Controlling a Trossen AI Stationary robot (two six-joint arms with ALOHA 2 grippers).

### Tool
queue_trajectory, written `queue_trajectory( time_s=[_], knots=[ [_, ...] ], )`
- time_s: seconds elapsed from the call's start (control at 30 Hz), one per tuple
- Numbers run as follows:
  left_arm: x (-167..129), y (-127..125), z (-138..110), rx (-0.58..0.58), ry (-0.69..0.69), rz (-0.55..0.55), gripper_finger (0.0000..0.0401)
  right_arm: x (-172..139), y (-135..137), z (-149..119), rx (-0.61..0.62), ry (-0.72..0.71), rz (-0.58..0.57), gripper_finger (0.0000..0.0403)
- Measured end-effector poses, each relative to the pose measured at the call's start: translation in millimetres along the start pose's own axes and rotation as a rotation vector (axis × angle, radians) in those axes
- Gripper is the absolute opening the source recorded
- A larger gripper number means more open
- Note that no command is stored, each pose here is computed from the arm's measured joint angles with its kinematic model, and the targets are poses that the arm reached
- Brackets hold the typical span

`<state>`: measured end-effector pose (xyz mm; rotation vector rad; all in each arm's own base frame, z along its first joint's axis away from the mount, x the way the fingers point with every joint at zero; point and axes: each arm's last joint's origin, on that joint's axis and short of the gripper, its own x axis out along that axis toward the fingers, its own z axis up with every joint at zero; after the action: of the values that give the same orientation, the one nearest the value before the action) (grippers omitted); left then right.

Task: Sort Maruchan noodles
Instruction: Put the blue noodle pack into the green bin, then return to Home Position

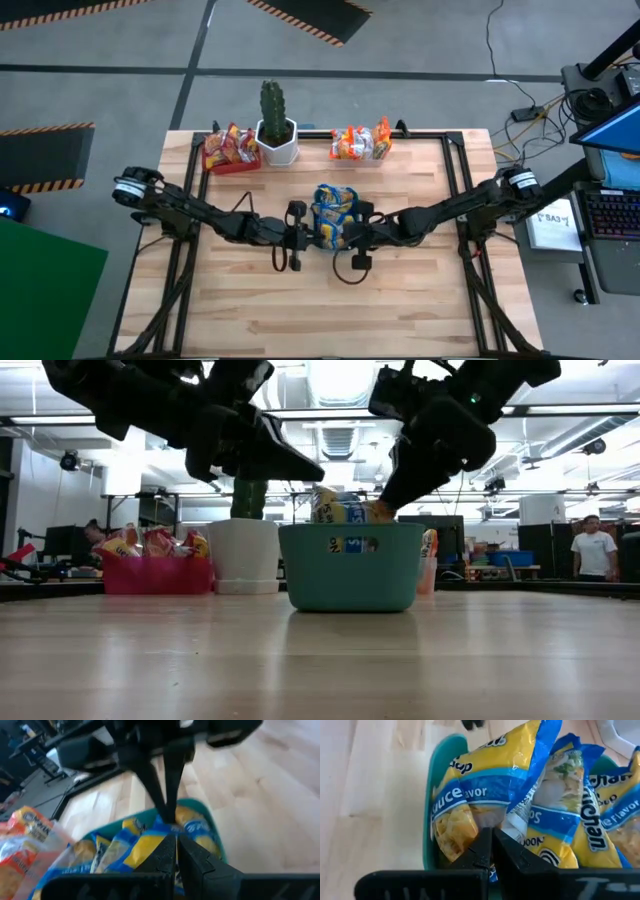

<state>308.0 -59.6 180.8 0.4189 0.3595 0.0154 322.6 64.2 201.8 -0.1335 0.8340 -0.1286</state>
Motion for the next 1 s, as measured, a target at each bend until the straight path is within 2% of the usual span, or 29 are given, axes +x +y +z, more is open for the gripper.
queue_trajectory(
  time_s=[0.3, 0.47, 0.57, 0.67, 0.87, 1.0],
  knots=[
    [-20, 11, 14, 0.021, -0.006, 0.013, 0.0000, -26, -7, 11, 0.001, -0.082, 0.009, 0.0009],
    [-53, 24, 21, 0.046, -0.054, -0.063, 0.0000, -47, -11, 15, -0.103, -0.157, 0.036, 0.0009],
    [-81, 33, 8, 0.039, -0.104, -0.038, 0.0000, -58, -20, 14, -0.151, -0.265, 0.046, 0.0009],
    [-111, 42, -9, -0.019, -0.186, 0.024, 0.0000, -67, -34, 7, -0.152, -0.369, 0.029, 0.0009],
    [-155, 56, -48, -0.129, -0.331, 0.179, 0.0000, -69, -63, -36, -0.095, -0.512, 0.036, 0.0009],
    [-173, 59, -69, -0.190, -0.410, 0.264, 0.0000, -73, -77, -67, -0.028, -0.599, 0.014, 0.0009]
  ],
)
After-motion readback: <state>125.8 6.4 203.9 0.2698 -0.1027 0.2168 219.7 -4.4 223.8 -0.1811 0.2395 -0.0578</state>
